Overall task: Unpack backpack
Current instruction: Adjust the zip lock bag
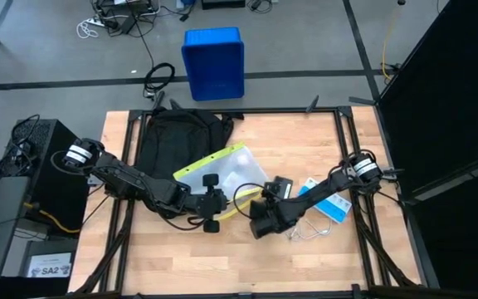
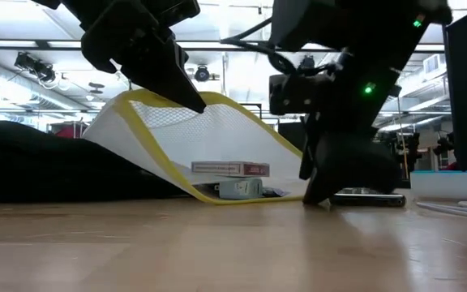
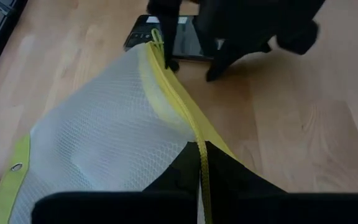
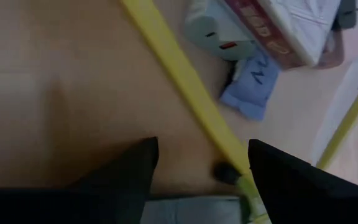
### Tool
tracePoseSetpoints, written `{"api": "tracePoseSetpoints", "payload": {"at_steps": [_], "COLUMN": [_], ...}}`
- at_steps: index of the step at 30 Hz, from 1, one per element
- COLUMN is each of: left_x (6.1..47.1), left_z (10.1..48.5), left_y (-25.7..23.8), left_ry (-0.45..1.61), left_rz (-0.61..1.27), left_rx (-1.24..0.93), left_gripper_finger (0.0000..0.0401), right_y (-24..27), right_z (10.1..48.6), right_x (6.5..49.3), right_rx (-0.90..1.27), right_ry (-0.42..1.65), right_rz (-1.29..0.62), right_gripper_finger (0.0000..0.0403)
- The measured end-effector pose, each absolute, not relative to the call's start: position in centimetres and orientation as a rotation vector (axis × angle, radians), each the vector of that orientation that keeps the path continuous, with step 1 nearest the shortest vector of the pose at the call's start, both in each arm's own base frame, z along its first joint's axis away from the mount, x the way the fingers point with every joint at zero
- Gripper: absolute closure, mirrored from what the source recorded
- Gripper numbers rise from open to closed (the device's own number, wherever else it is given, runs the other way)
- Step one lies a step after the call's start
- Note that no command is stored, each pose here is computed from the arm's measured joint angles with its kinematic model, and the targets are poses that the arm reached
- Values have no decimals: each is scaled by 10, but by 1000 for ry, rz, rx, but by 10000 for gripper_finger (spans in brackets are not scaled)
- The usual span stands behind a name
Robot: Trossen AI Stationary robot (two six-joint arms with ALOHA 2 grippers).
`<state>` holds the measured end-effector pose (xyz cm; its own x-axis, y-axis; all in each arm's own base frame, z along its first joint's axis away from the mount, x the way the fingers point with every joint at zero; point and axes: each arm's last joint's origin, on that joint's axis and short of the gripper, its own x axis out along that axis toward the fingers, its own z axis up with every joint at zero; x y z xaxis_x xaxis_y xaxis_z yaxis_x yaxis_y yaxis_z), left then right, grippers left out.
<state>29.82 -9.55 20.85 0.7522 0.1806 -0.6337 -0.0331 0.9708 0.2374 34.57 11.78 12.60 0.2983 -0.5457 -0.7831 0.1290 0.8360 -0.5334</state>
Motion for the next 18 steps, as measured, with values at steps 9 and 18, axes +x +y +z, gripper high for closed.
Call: {"api": "tracePoseSetpoints", "payload": {"at_steps": [9, 18], "left_x": [298, 298], "left_z": [208, 208], "left_y": [-96, -95], "left_ry": [712, 714], "left_rz": [118, 119], "left_rx": [215, 216], "left_gripper_finger": [401, 401], "right_y": [93, 76], "right_z": [125, 124], "right_x": [348, 353], "right_rx": [-471, -425], "right_ry": [1261, 1306], "right_rz": [-495, -482], "right_gripper_finger": [205, 248]}}
